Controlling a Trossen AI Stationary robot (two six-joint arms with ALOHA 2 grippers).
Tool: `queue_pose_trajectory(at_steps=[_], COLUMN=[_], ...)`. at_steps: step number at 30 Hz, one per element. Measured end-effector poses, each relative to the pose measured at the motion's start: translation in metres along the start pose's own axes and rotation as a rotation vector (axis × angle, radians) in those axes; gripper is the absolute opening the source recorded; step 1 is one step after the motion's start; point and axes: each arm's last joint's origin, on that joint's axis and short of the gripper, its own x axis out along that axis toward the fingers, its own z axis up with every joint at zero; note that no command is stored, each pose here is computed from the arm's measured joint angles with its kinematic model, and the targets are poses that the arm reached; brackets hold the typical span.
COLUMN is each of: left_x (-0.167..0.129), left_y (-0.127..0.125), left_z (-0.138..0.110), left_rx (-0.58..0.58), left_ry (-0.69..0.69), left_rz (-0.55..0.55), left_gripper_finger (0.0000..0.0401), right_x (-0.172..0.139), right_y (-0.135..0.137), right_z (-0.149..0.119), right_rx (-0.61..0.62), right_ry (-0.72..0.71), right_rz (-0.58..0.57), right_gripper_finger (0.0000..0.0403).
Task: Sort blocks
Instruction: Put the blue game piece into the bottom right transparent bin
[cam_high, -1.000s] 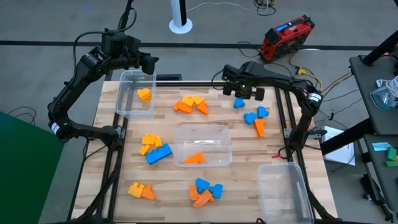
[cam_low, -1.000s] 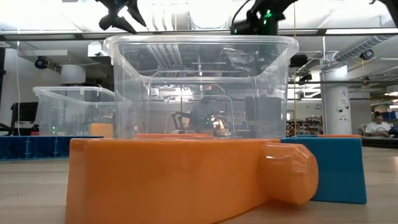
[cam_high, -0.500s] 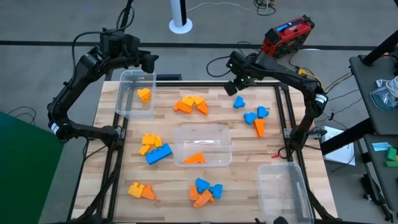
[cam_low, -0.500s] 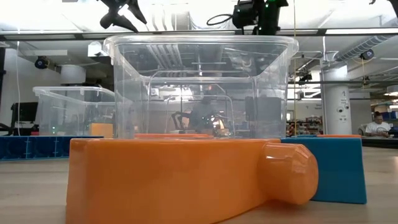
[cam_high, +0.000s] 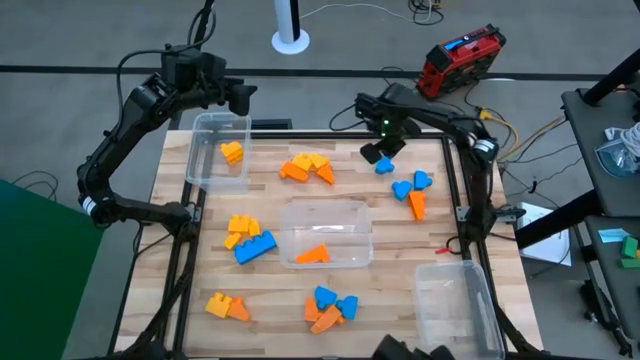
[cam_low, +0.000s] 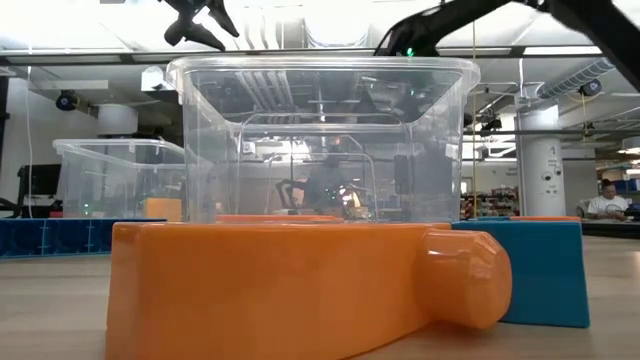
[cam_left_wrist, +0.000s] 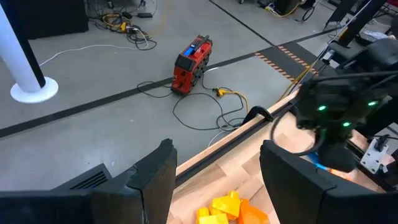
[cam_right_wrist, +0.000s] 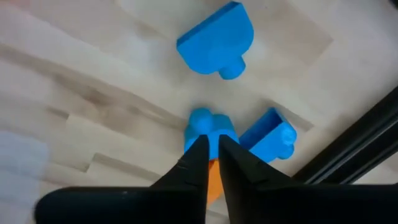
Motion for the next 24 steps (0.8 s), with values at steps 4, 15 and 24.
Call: queue_pose_trajectory(at_steps=[4, 15, 24], left_x=[0.0, 0.002, 0.002], left_y=[0.0, 0.0, 0.0], left_z=[0.0, 0.0, 0.0], left_rx=[0.007, 0.01, 0.049], left_ry=[0.0, 0.003, -0.003], left_rz=[0.0, 0.001, 0.0], left_gripper_finger=[0.0207, 0.0207, 0.0207], right_x=[0.004, 0.021, 0.04], right_y=[0.004, 0.01, 0.012], right_z=[0.007, 0.025, 0.035], right_rx=[0.015, 0.124, 0.209], right_ry=[0.006, 0.03, 0.087], right_rz=[-0.003, -0.024, -0.041], right_gripper_finger=[0.0075, 0.0223, 0.0318])
